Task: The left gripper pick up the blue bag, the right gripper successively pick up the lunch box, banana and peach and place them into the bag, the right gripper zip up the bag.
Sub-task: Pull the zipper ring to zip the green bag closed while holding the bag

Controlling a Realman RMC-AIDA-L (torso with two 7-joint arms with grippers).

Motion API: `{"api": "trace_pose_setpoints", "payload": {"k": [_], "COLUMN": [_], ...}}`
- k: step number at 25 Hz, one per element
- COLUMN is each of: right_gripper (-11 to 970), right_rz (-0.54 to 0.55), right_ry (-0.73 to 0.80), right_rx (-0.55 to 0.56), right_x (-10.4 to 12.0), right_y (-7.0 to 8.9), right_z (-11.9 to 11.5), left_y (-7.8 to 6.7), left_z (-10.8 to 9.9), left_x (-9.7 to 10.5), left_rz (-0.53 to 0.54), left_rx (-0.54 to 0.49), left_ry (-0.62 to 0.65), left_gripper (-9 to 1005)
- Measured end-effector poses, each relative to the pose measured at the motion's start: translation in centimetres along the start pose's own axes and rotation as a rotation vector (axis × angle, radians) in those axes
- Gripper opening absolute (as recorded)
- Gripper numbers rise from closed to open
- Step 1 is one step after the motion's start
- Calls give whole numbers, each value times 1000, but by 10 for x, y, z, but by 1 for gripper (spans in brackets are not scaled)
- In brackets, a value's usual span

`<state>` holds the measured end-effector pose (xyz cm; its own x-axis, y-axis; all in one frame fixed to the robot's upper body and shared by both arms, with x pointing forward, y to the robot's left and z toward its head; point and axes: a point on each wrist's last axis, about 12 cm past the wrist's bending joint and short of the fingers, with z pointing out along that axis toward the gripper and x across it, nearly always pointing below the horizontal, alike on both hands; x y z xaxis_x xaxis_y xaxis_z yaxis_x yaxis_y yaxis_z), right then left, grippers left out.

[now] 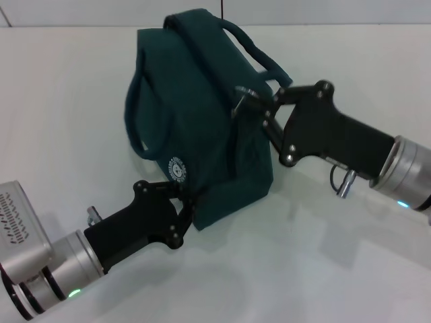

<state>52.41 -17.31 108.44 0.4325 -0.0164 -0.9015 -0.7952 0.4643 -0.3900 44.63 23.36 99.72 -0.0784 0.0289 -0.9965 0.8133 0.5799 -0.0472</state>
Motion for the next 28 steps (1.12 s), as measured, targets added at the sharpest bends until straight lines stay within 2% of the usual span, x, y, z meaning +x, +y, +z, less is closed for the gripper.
{"api": "trace_pose_setpoints", "payload": {"k": [5, 12, 18, 22, 26, 28], "right_gripper": [15, 15, 15, 15, 15, 15], "right_rz": [-44, -41, -40, -41, -52, -60], "right_ry": [-27, -31, -30, -31, -30, -29], "right_rx": [31, 64, 57, 54, 55, 55], "right_x": [-3, -3, -2, -3, -2, -2], "right_y": [-3, -5, -3, -4, -3, -3], "right_z": [-2, -5, -5, -4, -4, -5], "left_y": [-2, -2, -9, -9, -12, -13], "left_z": [-3, -11, -7, -5, -6, -7], "left_x": [2, 1, -3, -6, -14, -17], "left_rz": [9, 20, 57, 66, 63, 59], "left_rx": [32, 47, 57, 68, 93, 97], "left_ry": [22, 12, -38, -56, -127, -159], "left_gripper": [133, 152, 168, 179, 190, 231]}}
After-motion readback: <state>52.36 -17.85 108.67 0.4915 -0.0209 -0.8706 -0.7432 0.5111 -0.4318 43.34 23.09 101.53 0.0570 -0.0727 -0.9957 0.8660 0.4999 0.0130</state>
